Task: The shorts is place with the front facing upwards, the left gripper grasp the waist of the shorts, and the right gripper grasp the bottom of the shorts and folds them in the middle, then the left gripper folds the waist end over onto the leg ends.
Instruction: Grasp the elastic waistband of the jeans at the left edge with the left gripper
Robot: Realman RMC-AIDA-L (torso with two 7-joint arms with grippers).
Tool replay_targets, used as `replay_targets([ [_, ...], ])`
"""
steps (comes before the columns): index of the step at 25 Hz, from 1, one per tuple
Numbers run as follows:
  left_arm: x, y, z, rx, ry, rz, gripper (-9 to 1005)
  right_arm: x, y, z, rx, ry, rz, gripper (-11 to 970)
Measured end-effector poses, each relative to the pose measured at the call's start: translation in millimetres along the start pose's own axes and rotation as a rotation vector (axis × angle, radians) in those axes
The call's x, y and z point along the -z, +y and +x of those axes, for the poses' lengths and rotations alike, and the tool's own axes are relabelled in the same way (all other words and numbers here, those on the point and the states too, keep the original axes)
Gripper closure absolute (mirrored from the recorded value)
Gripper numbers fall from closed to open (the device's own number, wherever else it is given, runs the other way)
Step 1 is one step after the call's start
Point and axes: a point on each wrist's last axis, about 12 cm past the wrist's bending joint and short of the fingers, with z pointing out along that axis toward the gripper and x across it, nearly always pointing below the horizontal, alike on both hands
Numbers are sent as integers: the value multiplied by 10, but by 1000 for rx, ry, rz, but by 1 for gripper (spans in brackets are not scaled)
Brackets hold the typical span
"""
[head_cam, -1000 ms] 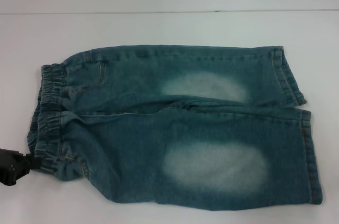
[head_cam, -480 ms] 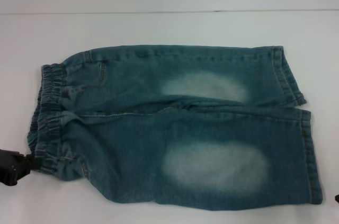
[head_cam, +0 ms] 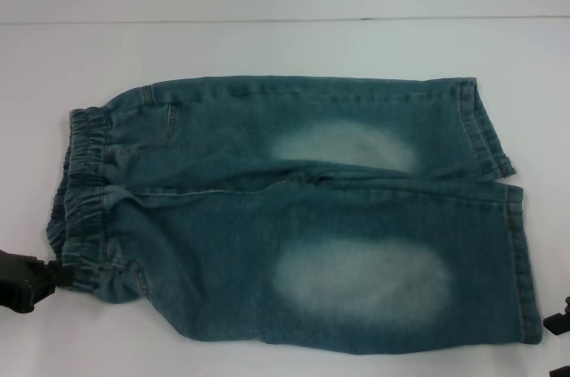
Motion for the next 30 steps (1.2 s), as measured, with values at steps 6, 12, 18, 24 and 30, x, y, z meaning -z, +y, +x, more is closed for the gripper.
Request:
replay_targets([
  [6,-4,2,2,-1,1,0,942,-51,-44,-28,6,-4,-19,258],
  [12,-2,2,18,3,3,-3,942,-62,-49,-30,22,-18,-16,259],
  [18,-6,2,17,3,4,-2,941,-63,-49,-32,35,-61,-2,259],
  [24,-15,-1,23,5,5,2,940,-55,-49,-14,50,-101,24,260],
  [30,-61,4,37,11,8,1,940,-129,-63,-34,54,-113,19,261],
])
